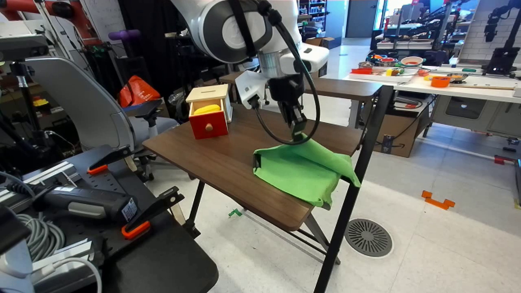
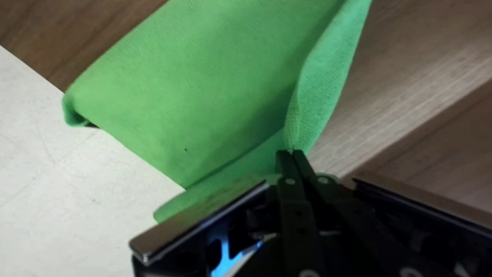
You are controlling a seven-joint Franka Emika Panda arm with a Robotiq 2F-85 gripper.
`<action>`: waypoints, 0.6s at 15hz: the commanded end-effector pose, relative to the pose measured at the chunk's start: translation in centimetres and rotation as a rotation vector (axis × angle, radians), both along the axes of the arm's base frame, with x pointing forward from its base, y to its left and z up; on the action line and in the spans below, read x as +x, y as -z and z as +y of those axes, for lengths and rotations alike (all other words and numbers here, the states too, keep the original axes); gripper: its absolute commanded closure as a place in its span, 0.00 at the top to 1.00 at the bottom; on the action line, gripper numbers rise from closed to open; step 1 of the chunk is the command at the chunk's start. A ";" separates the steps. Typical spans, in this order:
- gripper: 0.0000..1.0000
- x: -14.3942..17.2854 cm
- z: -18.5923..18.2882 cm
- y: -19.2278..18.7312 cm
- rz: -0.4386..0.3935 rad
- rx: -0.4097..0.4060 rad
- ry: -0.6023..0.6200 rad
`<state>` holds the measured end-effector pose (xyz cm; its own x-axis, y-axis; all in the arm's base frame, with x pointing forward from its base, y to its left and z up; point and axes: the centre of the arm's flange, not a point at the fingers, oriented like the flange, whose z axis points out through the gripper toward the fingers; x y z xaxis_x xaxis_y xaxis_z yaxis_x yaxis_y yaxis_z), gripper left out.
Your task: Unfold the green cloth
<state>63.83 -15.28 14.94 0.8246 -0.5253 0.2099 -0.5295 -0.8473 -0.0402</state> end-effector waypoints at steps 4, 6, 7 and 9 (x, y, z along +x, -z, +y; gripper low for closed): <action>0.00 3.6 5.4 -1.4 -0.185 -0.026 -0.119; 0.00 4.1 7.2 0.0 -0.207 -0.034 -0.170; 0.00 4.3 8.1 0.9 -0.208 -0.040 -0.198; 0.00 4.3 9.6 2.9 -0.195 -0.053 -0.253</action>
<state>67.13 -7.14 14.84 0.8513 -0.3730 0.3689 -0.3627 -0.9265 -0.0997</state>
